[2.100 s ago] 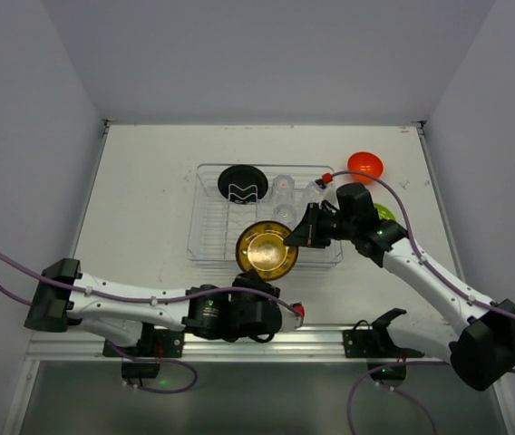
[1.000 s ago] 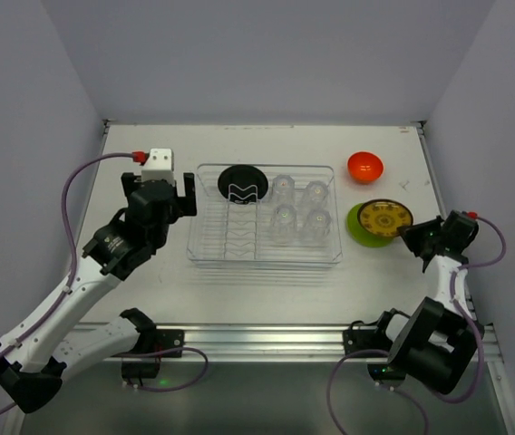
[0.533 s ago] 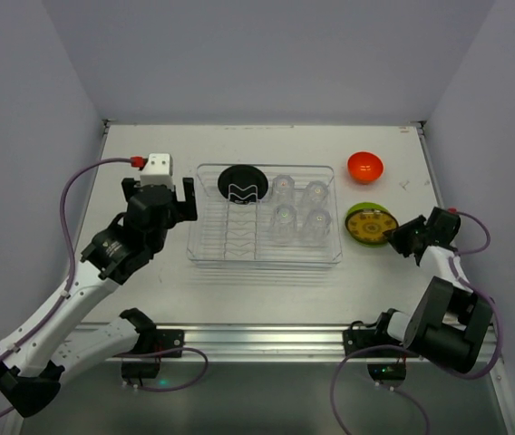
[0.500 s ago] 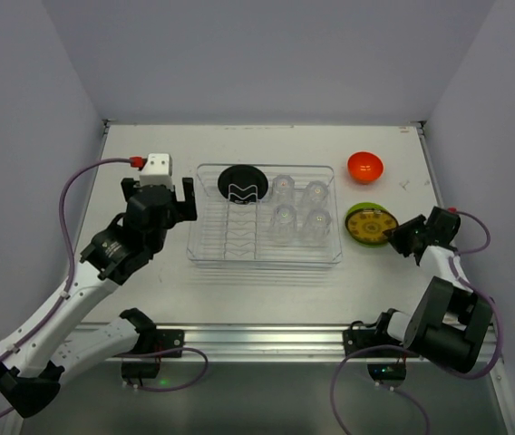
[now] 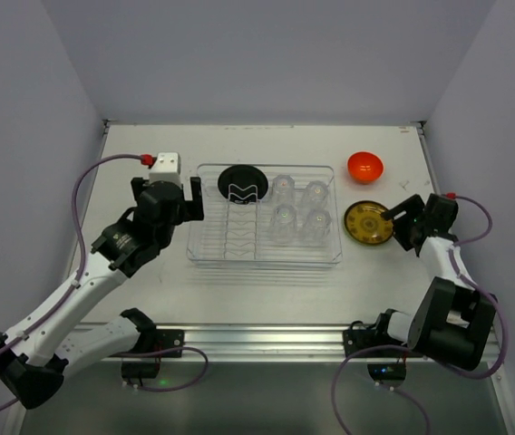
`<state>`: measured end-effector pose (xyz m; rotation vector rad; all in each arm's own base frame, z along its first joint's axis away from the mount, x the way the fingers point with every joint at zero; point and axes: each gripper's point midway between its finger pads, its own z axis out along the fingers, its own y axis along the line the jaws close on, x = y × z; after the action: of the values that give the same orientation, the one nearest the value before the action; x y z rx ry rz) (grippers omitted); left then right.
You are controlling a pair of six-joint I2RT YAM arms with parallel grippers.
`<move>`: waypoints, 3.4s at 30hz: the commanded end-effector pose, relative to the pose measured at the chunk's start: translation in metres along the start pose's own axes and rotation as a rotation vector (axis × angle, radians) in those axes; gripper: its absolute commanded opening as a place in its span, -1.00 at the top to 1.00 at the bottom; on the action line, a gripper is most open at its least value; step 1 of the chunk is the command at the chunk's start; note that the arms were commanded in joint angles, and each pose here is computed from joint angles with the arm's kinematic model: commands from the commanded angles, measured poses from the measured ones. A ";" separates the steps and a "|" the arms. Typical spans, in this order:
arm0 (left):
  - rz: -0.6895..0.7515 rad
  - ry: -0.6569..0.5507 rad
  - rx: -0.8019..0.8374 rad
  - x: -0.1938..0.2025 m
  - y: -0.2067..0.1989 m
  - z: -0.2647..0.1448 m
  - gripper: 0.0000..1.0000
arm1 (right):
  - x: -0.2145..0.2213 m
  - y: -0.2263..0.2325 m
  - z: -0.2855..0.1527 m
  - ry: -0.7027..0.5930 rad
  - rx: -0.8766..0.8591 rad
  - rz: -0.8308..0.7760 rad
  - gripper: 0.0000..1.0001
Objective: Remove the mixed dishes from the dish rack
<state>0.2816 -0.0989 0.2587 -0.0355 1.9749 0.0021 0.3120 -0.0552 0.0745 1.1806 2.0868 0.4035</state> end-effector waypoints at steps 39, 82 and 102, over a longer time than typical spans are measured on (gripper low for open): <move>-1.237 0.171 -0.085 -0.013 -0.143 0.133 -1.00 | 0.054 0.087 -0.100 0.152 -0.523 -0.131 -0.98; -1.468 0.271 -0.404 0.042 -0.134 0.199 0.37 | 0.055 0.092 -0.129 0.122 -0.561 -0.217 -0.98; -1.532 0.100 -0.339 -0.001 -0.127 0.164 1.00 | 0.055 0.095 -0.131 0.124 -0.577 -0.232 -0.98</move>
<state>0.4388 -0.2364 0.1685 -1.6704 1.7345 -0.6074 0.2574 0.0486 0.1785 0.6510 2.0107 0.8986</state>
